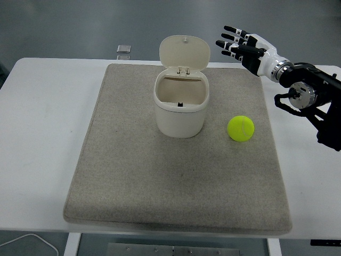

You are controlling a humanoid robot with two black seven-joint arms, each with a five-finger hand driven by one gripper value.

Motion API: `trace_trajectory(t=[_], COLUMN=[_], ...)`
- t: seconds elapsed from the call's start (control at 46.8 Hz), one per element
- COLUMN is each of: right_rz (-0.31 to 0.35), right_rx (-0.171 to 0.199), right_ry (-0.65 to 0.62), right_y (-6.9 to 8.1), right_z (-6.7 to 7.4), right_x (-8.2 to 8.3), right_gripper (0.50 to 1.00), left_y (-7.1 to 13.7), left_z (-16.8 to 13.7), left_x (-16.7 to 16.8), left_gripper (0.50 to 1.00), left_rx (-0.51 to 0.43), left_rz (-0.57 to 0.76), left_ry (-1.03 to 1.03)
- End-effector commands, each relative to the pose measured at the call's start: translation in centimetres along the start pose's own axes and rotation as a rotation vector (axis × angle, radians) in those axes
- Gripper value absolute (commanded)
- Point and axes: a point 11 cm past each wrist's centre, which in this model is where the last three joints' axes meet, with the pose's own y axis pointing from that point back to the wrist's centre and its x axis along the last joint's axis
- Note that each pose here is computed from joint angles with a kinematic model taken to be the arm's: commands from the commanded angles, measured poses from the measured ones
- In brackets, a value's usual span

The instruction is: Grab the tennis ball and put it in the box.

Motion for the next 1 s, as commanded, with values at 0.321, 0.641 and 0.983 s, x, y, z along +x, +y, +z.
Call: trace_trajectory(t=[0.321, 0.641, 0.983], right_rz=[-0.032, -0.084, -0.163], right_rx=[-0.003, -0.042, -0.11], right_ry=[0.111, 0.258, 0.474], right_y=[0.0, 0.9, 3.6], right_z=[-1.6, -1.6, -2.0], right_x=[0.1, 1.2, 3.5], right_gripper=[0.913, 0.913, 0.913], left_y=[0.0, 0.0, 0.0], left_z=[0.0, 0.1, 0.0], left_x=[0.0, 0.0, 0.0], left_gripper=[0.996, 0.996, 0.996], left_rx=[0.001, -0.001, 0.001], left_rz=[-0.001, -0.001, 0.001], left_ry=[0.0, -0.001, 0.0])
